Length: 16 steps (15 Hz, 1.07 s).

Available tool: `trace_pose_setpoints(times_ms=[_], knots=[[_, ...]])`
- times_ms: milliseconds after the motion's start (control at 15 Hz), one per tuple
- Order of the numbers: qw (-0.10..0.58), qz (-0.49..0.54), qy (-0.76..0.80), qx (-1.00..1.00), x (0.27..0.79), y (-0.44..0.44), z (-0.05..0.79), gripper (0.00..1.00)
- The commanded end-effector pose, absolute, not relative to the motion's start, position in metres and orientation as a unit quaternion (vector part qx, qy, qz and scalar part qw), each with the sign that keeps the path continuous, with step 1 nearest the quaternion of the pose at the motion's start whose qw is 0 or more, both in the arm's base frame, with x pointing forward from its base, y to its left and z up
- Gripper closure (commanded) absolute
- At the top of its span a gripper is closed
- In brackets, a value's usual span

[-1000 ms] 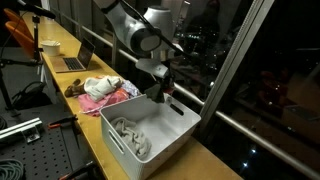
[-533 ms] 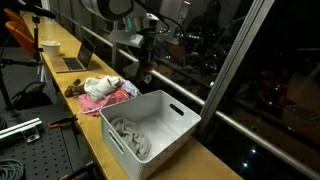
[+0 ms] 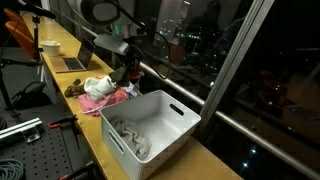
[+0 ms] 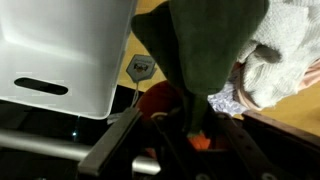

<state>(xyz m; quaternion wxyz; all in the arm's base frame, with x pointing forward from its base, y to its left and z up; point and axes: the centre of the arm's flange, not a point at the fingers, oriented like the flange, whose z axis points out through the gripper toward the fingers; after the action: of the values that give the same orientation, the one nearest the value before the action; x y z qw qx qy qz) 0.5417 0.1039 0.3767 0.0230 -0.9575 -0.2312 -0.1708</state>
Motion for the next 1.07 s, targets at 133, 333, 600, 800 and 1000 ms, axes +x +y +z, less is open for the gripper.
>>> trace_pose_setpoints(times_ms=[133, 333, 600, 800, 1000], knots=[[0.04, -0.169, -0.224, -0.959, 0.539, 0.099, 0.371, 0.36], [0.023, -0.167, -0.215, -0.962, 0.541, 0.072, 0.366, 0.15], [-0.018, -0.14, -0.191, -0.971, 0.541, -0.002, 0.341, 0.0], [-0.036, -0.11, -0.165, -0.98, 0.532, -0.058, 0.302, 0.0], [-0.037, -0.084, -0.136, -0.986, 0.531, -0.092, 0.254, 0.0]])
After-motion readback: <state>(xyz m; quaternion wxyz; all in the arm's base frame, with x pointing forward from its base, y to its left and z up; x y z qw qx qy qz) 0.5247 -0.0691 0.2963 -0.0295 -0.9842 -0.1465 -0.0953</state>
